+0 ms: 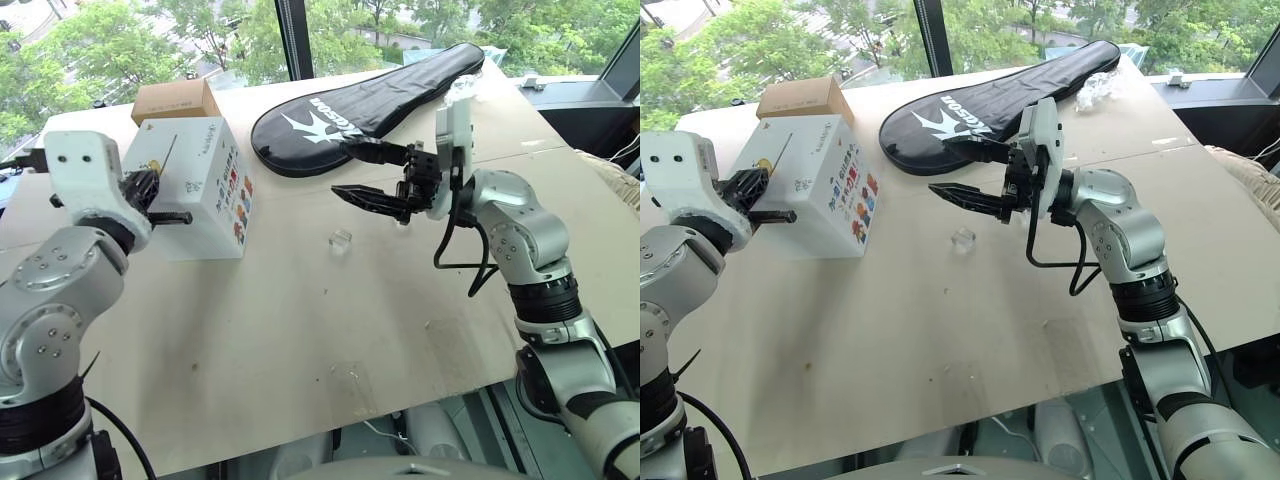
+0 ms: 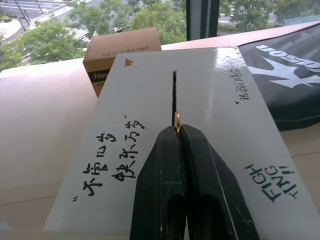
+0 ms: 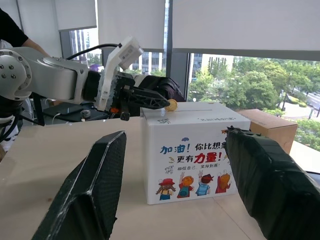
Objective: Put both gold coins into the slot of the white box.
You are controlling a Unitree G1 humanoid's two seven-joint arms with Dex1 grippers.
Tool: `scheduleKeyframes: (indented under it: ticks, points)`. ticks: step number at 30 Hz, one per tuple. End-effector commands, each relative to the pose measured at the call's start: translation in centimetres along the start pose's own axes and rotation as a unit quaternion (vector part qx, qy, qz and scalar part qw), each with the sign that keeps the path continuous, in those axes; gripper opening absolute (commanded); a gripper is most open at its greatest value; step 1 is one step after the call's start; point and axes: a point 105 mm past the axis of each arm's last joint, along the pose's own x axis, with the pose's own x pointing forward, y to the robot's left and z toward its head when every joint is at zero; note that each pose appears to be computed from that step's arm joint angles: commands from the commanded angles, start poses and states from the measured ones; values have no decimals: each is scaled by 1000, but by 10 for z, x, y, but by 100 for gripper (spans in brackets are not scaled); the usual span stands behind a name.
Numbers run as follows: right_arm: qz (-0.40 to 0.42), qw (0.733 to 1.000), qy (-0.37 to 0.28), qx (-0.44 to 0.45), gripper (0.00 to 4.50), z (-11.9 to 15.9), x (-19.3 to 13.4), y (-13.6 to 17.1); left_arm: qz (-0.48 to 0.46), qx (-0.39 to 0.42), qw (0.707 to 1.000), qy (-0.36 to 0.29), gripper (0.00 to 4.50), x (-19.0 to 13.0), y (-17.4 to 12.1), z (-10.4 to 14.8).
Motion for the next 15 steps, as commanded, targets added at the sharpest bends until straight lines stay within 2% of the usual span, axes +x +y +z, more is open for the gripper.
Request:
scheduleKeyframes:
  ticks: [1, 8, 9, 11, 15]
  points:
    - [5, 999, -23, -28, 336, 17, 2, 1, 24, 10, 1000, 5, 0, -1, 11, -2]
    - [5, 999, -23, -30, 336, 17, 2, 0, 15, 6, 1000, 6, 0, 0, 7, -7]
    - [4, 999, -23, -30, 341, 17, 2, 0, 16, 6, 1000, 4, 54, 0, 7, -7]
    - [3, 999, -23, -31, 341, 17, 2, 0, 23, 10, 1000, -5, 114, 2, 8, -5]
    - [1, 999, -22, -32, 341, 18, 1, -1, 44, 26, 999, -17, 325, 3, 16, -1]
